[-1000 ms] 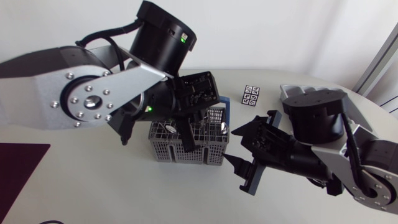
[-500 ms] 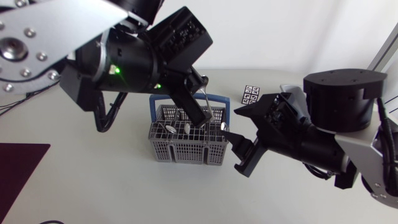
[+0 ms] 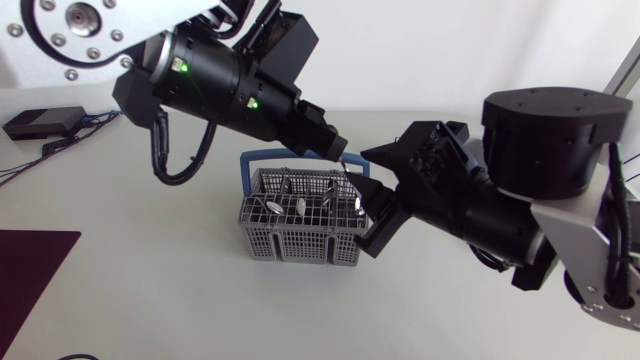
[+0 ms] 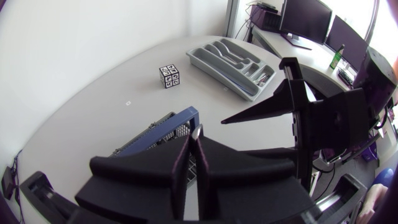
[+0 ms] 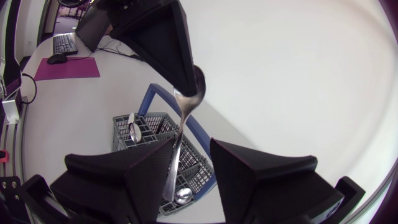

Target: Transfer all utensils from the basket to the drawer tray.

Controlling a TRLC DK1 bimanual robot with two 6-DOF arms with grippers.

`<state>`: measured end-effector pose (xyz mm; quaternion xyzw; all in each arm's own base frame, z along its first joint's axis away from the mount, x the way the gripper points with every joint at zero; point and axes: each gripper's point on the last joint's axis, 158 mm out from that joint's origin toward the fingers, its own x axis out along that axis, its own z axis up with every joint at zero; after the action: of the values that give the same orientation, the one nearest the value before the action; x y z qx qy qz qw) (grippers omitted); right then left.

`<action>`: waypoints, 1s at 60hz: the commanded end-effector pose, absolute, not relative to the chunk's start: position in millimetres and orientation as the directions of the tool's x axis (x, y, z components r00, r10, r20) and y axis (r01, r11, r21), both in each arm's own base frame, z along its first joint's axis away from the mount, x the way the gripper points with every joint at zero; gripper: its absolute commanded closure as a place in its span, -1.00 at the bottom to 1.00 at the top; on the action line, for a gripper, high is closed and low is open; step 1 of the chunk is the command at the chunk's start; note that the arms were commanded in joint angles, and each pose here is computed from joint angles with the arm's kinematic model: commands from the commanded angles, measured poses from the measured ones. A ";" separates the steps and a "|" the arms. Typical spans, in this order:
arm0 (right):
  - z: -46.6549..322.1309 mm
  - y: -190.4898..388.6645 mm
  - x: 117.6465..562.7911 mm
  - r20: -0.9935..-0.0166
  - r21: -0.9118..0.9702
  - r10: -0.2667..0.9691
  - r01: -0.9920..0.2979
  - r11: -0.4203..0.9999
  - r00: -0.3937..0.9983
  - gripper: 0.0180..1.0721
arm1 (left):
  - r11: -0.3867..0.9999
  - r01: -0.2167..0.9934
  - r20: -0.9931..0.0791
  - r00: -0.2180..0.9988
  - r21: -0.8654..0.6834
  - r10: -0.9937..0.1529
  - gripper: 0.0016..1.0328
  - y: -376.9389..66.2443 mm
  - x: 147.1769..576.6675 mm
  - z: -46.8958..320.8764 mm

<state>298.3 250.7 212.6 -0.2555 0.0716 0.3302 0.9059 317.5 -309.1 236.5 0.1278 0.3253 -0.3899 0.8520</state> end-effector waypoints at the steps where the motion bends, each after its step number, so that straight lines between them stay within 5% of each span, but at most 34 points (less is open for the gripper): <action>1: 219.9 259.2 302.8 -0.282 -0.412 0.565 -0.630 0.658 0.775 0.35 | 0.680 0.729 -0.636 0.488 -0.079 -0.598 0.85 -311.3 323.4 248.2; 11: 216.2 263.6 310.6 -0.297 -0.416 0.551 -0.625 0.660 0.780 0.36 | 0.666 0.738 -0.631 0.466 -0.109 -0.620 0.85 -313.9 321.7 249.7; 33: 209.0 269.3 313.5 -0.321 -0.416 0.554 -0.640 0.646 0.768 0.89 | 0.645 0.753 -0.627 0.442 -0.129 -0.642 0.80 -316.6 314.4 250.7; 40: 201.9 271.2 309.7 -0.350 -0.410 0.563 -0.663 0.627 0.749 0.89 | 0.642 0.756 -0.615 0.448 -0.128 -0.649 0.62 -317.1 314.7 256.6; 53: 187.0 266.7 298.4 -0.403 -0.390 0.579 -0.705 0.592 0.709 0.89 | 0.638 0.762 -0.544 0.490 -0.112 -0.681 -0.17 -320.0 319.6 287.5; 60: 177.1 250.8 294.2 -0.439 -0.365 0.586 -0.731 0.577 0.681 0.89 | 0.662 0.743 -0.487 0.545 -0.096 -0.682 -0.22 -310.9 335.1 315.3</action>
<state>295.7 266.2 183.6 -0.2676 0.1235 0.3770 0.8781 324.2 -318.3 271.6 0.0866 0.2932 -0.4139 0.8575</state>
